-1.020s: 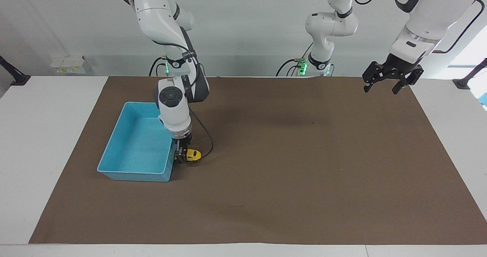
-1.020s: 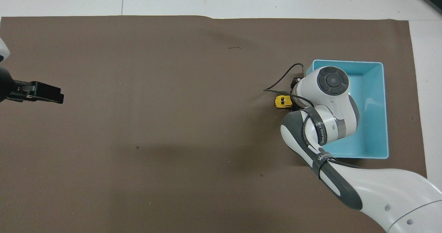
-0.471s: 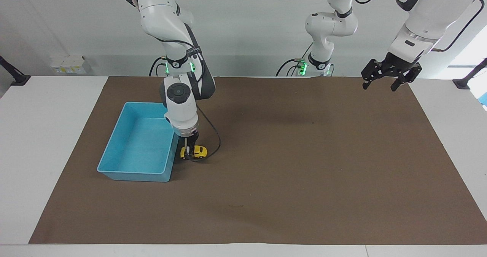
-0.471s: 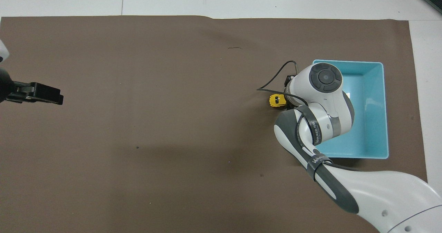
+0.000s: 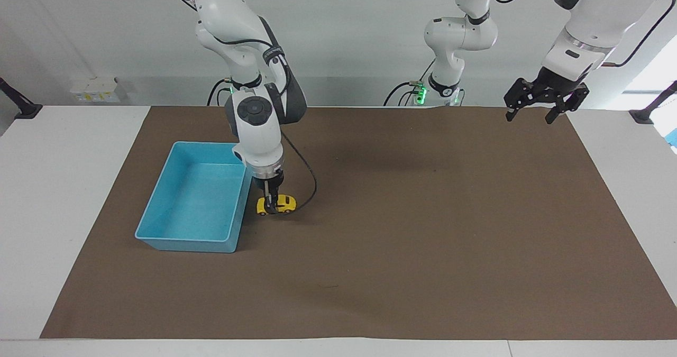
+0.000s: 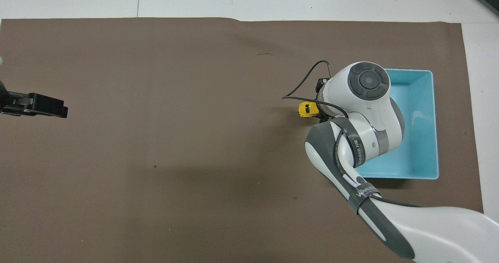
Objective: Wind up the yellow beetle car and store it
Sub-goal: 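Lift the held car over the box wall with the right gripper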
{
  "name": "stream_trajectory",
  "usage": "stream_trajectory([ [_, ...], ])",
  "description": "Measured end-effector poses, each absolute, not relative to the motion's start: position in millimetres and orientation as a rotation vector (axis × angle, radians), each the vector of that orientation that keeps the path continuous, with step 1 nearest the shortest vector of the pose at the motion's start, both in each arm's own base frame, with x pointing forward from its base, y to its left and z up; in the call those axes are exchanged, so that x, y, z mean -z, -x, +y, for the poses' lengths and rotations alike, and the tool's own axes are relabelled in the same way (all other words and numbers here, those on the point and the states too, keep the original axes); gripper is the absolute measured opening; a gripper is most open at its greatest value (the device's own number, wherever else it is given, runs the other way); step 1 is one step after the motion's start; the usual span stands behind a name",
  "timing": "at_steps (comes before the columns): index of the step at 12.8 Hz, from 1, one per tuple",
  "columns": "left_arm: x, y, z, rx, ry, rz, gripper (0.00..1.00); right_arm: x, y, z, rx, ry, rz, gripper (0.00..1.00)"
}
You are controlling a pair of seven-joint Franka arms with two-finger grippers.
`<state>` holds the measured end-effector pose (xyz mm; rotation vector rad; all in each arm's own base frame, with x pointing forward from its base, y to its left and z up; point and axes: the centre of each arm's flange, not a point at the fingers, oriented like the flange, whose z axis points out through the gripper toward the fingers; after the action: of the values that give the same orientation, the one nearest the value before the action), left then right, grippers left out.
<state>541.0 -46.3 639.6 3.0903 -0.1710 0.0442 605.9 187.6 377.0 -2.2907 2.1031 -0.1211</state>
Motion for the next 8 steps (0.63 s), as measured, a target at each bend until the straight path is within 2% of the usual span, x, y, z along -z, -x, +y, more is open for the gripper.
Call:
stream_trajectory([
  [5, -640, -541, -47, -0.045, -3.09, -0.172, 1.0, -441, -586, 185, 0.086, 2.475, 1.859, 0.46],
  [8, -640, -541, -47, -0.045, -3.09, -0.172, 1.0, -453, -579, 178, 0.07, 2.64, 1.669, 0.46],
])
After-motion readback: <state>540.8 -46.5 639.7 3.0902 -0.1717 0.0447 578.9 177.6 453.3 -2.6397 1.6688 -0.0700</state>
